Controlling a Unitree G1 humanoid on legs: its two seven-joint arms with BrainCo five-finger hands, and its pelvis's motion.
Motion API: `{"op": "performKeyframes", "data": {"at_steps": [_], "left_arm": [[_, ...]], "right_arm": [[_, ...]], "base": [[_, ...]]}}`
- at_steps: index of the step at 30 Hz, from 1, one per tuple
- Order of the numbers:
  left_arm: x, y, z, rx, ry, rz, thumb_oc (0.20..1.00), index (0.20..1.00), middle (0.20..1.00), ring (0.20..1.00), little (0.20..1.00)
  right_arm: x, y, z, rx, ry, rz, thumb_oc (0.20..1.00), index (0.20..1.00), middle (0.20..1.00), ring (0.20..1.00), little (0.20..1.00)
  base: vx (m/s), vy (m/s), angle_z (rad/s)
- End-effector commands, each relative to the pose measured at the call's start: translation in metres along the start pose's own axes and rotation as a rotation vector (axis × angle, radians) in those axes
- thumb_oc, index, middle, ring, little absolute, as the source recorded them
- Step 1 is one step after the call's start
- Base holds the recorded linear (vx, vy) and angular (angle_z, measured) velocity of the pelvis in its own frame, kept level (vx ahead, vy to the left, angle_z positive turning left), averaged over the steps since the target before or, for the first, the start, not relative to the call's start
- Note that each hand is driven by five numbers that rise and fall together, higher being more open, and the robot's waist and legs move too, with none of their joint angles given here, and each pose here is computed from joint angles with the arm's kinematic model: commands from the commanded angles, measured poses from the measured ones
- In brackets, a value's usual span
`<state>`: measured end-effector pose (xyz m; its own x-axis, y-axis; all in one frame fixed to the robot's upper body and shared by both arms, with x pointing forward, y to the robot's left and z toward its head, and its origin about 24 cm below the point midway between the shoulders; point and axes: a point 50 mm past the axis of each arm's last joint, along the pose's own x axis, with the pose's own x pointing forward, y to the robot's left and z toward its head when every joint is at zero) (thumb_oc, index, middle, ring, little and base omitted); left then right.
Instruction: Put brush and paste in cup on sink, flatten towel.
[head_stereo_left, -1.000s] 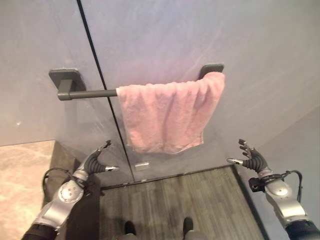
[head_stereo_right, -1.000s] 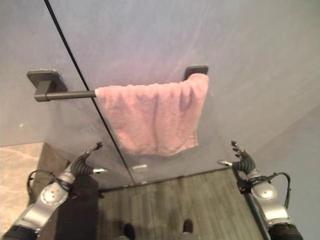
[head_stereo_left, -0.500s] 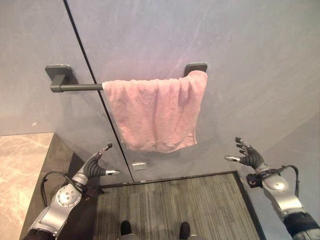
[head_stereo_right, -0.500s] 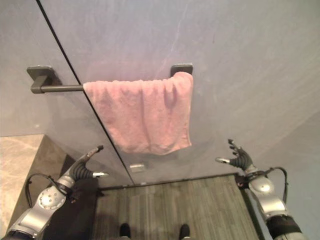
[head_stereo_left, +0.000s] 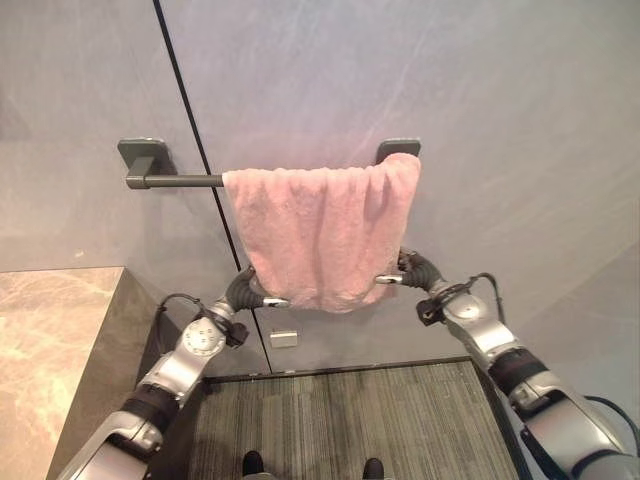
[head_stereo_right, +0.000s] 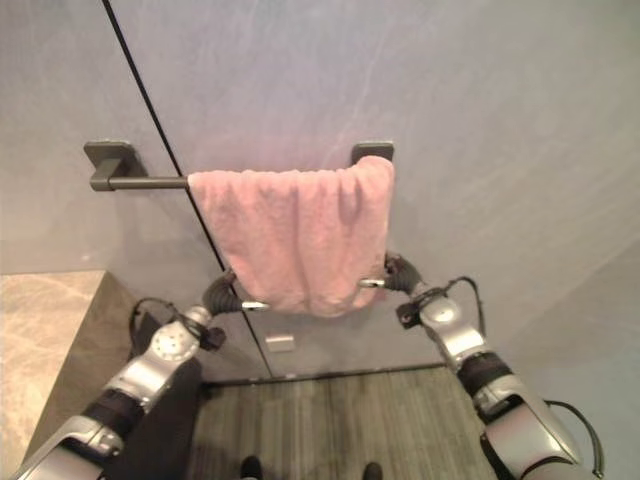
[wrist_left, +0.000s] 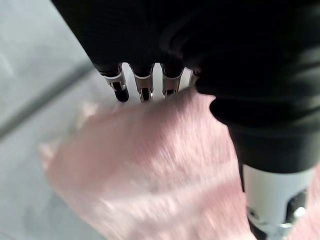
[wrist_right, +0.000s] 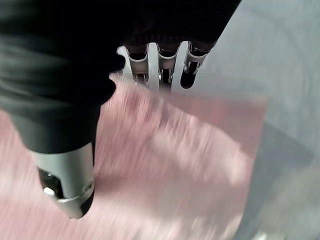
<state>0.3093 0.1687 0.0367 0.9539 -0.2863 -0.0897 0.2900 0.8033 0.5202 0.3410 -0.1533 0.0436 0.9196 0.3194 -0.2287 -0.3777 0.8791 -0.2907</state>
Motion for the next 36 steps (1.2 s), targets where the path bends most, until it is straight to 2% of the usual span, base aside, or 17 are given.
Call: {"op": "performKeyframes", "data": {"at_steps": [1,2,3,4,5,6,10,19,21,22,23,24,26,29,34,35,36], "left_arm": [[0.016,0.008,0.02,-0.008,-0.071,0.032,1.0,1.0,1.0,1.0,1.0],[0.017,0.002,0.021,-0.022,-0.073,0.018,1.0,1.0,1.0,1.0,1.0],[0.017,-0.006,0.021,-0.048,-0.068,-0.008,1.0,1.0,1.0,1.0,1.0],[0.017,-0.006,0.021,-0.047,-0.067,-0.008,1.0,1.0,1.0,1.0,1.0],[0.017,-0.007,0.02,-0.055,-0.064,-0.014,0.379,0.379,0.379,0.379,0.379],[0.016,-0.009,0.021,-0.086,-0.069,-0.016,0.2,0.2,0.2,0.2,0.2],[0.012,-0.01,0.021,-0.126,-0.08,-0.007,0.2,0.2,0.2,0.2,0.2],[-0.021,0.006,0.019,-0.168,-0.141,0.062,0.2,0.2,0.2,0.2,0.2],[-0.031,0.017,0.032,-0.165,-0.217,0.151,0.2,0.2,0.2,0.2,0.2],[-0.031,0.017,0.031,-0.165,-0.217,0.151,0.2,0.2,0.2,0.2,0.2],[-0.037,0.028,0.048,-0.141,-0.307,0.222,0.2,0.2,0.2,0.2,0.2],[-0.038,0.025,0.046,-0.133,-0.298,0.21,0.2,0.2,0.2,0.2,0.2],[-0.047,0.037,0.073,-0.091,-0.441,0.309,0.2,0.2,0.2,0.2,0.2],[-0.06,0.046,0.091,-0.051,-0.548,0.417,0.2,0.2,0.2,0.2,0.2],[-0.069,0.045,0.095,0.023,-0.587,0.509,0.2,0.2,0.2,0.2,0.2],[-0.066,0.035,0.076,-0.085,-0.492,0.503,0.2,0.2,0.2,0.2,0.2],[-0.066,0.035,0.076,-0.087,-0.491,0.503,0.2,0.2,0.2,0.2,0.2]], "right_arm": [[0.018,0.004,0.047,0.047,-0.151,0.027,1.0,1.0,1.0,1.0,1.0],[0.019,0.01,0.049,0.08,-0.158,0.047,1.0,1.0,1.0,1.0,1.0],[0.022,0.017,0.05,0.126,-0.155,0.055,0.429,0.429,0.429,0.429,0.429],[0.022,0.017,0.05,0.127,-0.156,0.055,0.235,0.235,0.235,0.235,0.235],[0.023,0.019,0.052,0.125,-0.159,0.058,0.2,0.2,0.2,0.2,0.2],[0.023,0.023,0.053,0.135,-0.168,0.067,0.2,0.2,0.2,0.2,0.2],[0.019,0.024,0.057,0.163,-0.204,0.072,0.2,0.2,0.2,0.2,0.2],[-0.026,0.006,0.056,0.225,-0.378,0.045,0.2,0.2,0.2,0.2,0.2],[-0.044,0.0,0.071,0.25,-0.517,-0.007,0.2,0.2,0.2,0.2,0.2],[-0.044,0.0,0.071,0.25,-0.516,-0.007,0.2,0.2,0.2,0.2,0.2],[-0.057,-0.004,0.091,0.246,-0.643,-0.05,0.2,0.2,0.2,0.2,0.2],[-0.057,-0.003,0.089,0.261,-0.644,-0.054,0.2,0.2,0.2,0.2,0.2],[-0.072,0.006,0.123,0.276,-0.833,-0.033,0.2,0.2,0.2,0.2,0.2],[-0.082,0.016,0.144,0.239,-0.942,-0.01,0.2,0.2,0.2,0.2,0.2],[-0.082,0.03,0.153,0.12,-0.964,0.005,0.2,0.2,0.2,0.2,0.2],[-0.07,0.038,0.14,0.12,-0.875,0.009,0.2,0.2,0.2,0.2,0.2],[-0.069,0.038,0.14,0.12,-0.874,0.009,0.2,0.2,0.2,0.2,0.2]], "base": [[0.02,0.02,0.04],[0.02,0.019,0.04],[0.02,0.019,0.03],[0.02,0.018,0.05],[0.02,0.021,0.08],[0.02,0.021,0.07],[0.01,0.006,0.01],[0.02,0.009,-0.01],[0.03,0.002,0.0],[0.03,-0.004,-0.01],[0.0,0.0,0.0],[0.0,0.0,0.0],[0.0,0.0,0.0],[0.0,0.0,0.0],[0.0,-0.001,0.01],[0.0,0.0,0.0],[-0.01,0.0,0.05]]}}
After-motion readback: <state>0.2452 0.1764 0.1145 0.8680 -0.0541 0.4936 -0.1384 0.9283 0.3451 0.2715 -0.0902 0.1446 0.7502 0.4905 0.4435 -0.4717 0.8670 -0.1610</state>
